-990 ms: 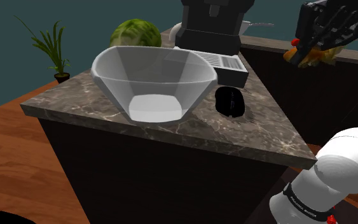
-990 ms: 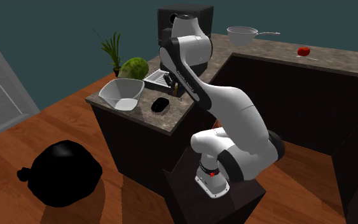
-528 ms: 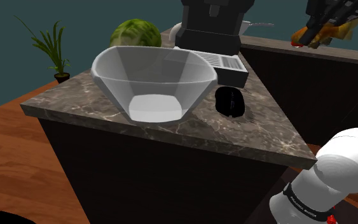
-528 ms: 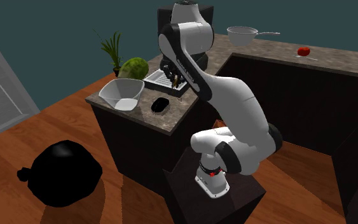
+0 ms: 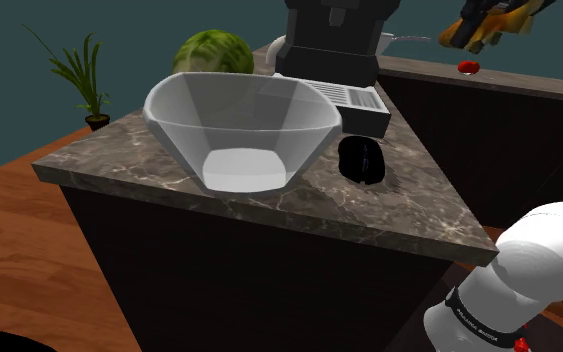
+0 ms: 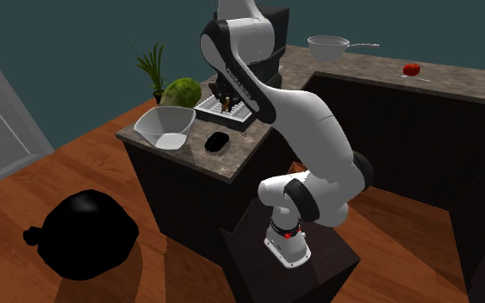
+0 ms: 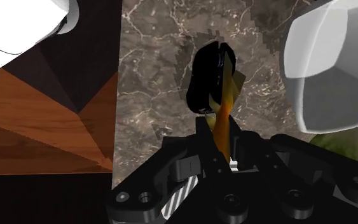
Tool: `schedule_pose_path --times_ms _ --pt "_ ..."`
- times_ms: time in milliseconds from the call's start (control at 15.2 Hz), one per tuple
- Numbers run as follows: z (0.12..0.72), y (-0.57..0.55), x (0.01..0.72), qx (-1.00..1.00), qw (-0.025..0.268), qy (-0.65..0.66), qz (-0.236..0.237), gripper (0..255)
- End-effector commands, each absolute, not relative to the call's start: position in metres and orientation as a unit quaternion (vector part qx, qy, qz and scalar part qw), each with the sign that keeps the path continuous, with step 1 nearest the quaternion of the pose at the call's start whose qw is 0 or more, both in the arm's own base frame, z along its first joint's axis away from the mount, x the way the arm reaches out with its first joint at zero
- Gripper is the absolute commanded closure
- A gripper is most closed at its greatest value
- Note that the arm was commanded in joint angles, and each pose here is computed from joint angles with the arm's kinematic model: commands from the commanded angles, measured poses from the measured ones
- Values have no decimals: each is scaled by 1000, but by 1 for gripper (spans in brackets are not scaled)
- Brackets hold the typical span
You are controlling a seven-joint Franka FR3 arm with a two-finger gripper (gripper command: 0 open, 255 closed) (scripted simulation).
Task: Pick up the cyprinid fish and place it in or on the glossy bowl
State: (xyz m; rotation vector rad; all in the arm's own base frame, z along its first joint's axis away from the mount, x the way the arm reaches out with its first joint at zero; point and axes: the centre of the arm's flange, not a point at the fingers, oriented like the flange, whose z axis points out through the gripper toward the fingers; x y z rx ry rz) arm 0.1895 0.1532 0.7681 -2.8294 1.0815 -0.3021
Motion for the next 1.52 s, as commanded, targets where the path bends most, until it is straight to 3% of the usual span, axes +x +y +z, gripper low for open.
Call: schedule_pose_path --times_ms 0,1122,1452 --pt "767 173 207 -928 49 355 -99 255" --pt "762 341 365 -928 49 355 -99 255" --pt "735 341 365 -928 49 355 -99 255"
